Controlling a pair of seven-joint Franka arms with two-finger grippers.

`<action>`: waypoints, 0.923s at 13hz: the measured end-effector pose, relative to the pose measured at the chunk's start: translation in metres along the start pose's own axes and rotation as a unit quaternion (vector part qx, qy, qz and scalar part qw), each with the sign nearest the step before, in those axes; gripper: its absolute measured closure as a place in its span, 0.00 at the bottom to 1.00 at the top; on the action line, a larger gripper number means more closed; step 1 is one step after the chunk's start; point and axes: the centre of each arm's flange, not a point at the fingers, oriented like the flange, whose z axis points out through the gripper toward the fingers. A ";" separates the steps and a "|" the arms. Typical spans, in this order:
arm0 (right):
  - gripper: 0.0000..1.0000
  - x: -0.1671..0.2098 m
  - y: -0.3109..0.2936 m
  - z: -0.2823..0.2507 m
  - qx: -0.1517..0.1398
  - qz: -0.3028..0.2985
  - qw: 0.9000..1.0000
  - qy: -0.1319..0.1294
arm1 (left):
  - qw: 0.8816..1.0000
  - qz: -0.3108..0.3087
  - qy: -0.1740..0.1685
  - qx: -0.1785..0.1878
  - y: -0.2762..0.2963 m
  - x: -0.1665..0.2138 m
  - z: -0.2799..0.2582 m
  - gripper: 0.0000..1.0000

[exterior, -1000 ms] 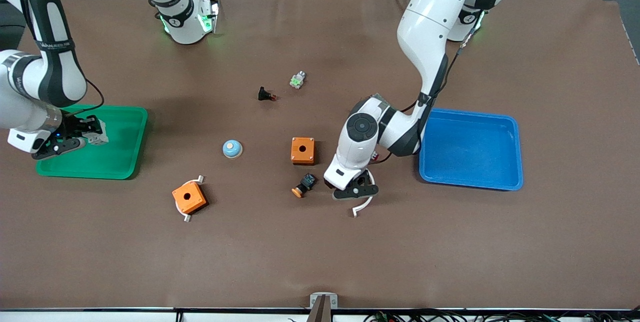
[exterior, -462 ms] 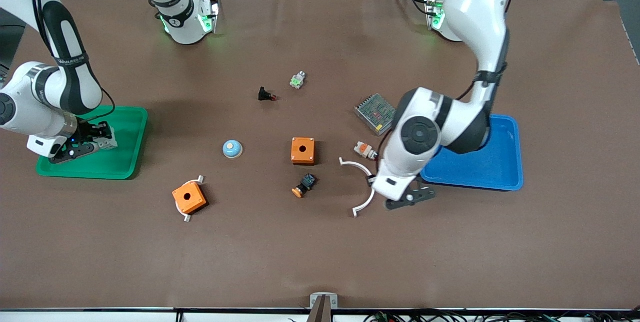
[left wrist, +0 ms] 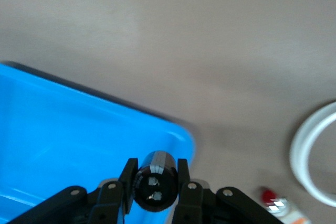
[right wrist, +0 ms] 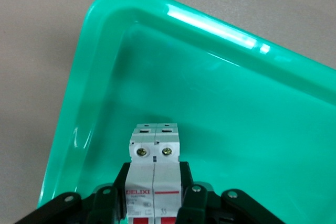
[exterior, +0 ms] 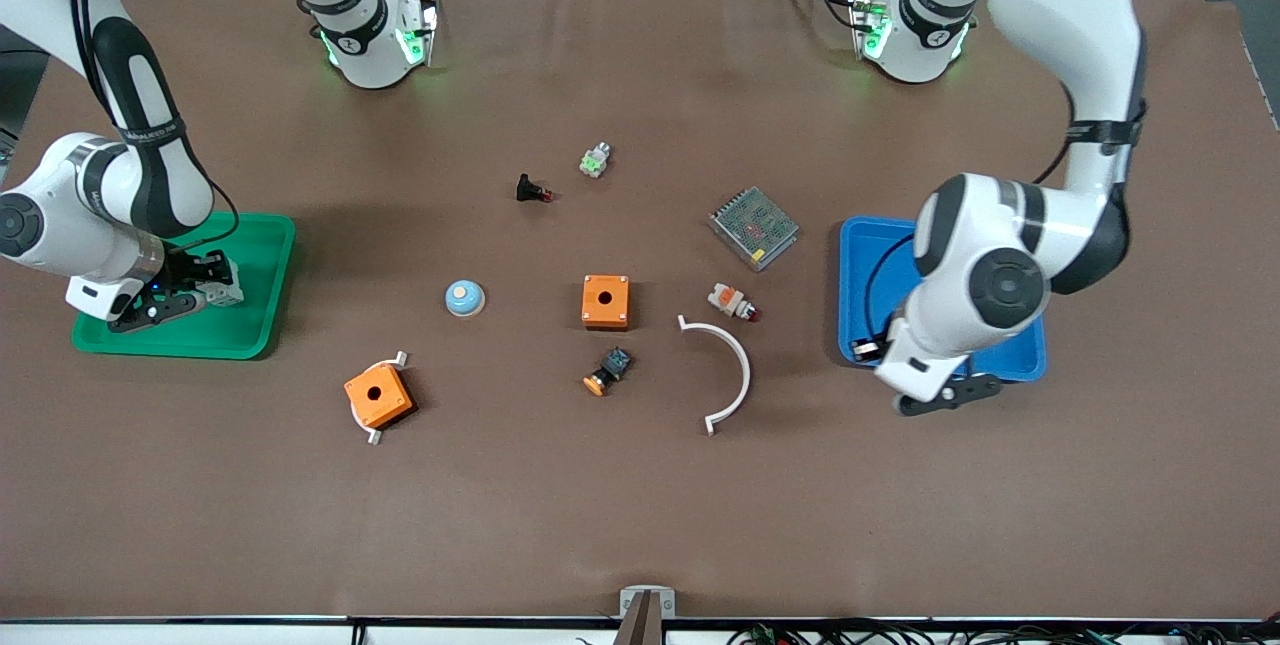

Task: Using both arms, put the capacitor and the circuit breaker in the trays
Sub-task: 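Carry the capacitor to the blue tray while the right gripper lowers the breaker, then open the right gripper over the breaker while the left gripper releases the capacitor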

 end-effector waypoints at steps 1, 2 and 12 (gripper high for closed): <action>0.60 0.001 -0.001 0.002 0.001 -0.001 1.000 -0.001 | 1.000 0.008 -0.011 0.001 -0.027 0.002 0.006 0.65; 0.60 0.003 -0.002 0.003 0.001 -0.002 1.000 -0.001 | 1.000 0.014 -0.022 0.002 -0.054 0.003 0.014 0.65; 0.00 0.044 0.001 -0.132 0.070 -0.006 0.997 -0.035 | 0.999 0.017 -0.047 0.009 -0.108 -0.028 0.122 0.65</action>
